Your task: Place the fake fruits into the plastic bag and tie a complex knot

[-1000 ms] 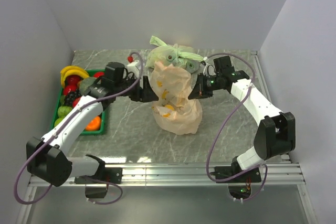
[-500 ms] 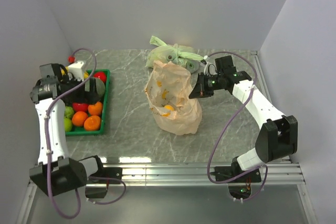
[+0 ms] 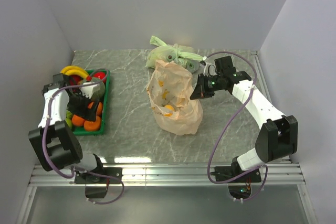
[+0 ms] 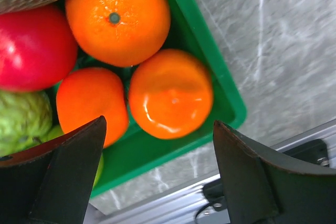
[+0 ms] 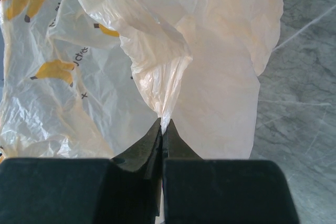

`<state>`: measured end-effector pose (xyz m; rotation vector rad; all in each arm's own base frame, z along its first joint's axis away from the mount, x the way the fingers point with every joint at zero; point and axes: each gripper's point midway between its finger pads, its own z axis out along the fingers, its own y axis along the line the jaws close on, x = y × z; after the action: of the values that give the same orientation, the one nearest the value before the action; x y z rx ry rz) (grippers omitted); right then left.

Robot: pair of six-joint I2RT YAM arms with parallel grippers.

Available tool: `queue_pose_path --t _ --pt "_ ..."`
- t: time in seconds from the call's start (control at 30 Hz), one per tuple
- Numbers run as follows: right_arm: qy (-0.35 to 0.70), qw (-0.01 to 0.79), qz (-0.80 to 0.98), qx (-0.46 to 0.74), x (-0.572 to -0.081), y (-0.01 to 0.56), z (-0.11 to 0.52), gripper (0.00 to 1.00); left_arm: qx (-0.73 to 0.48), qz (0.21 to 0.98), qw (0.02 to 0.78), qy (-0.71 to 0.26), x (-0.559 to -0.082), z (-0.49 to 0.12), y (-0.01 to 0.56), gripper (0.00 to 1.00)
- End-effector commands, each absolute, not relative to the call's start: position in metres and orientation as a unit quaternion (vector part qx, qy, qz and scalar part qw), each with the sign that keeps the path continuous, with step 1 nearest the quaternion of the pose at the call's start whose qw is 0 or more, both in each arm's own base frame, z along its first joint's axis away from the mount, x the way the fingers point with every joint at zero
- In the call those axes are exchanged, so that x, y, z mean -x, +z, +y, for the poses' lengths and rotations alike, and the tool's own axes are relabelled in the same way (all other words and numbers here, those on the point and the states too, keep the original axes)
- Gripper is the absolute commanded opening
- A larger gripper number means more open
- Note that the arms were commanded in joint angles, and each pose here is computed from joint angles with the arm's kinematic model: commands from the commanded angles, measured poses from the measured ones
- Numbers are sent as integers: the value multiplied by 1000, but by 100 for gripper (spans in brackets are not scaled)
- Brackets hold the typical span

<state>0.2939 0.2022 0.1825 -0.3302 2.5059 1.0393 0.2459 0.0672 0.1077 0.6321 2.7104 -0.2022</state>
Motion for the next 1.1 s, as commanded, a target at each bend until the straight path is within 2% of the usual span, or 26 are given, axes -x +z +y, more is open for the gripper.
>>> queue_pose_path --t 0.0,0.2,0.4,0.6,0.77,0.83,1.0,1.07 --pt "357 230 895 137 -297 197 201 0 -276 944 171 -67 -251 73 96 88" --pt "357 228 895 141 -296 196 200 0 -293 941 150 -81 -244 72 74 91" --pt "355 236 893 141 -296 199 200 0 -294 942 134 -89 -240 72 52 99" --pt "361 222 894 144 -293 197 202 0 -299 942 131 -72 -242 78 34 99" --pt "372 216 891 143 -292 199 205 0 -303 942 134 -60 -245 82 29 88" --pt "377 212 890 147 -291 199 207 0 -303 942 131 -59 -244 83 29 88" --pt "375 211 890 149 -291 197 206 0 -301 945 113 -65 -235 83 23 94" --pt "378 205 890 151 -289 196 207 0 -303 943 121 -65 -238 81 31 90"
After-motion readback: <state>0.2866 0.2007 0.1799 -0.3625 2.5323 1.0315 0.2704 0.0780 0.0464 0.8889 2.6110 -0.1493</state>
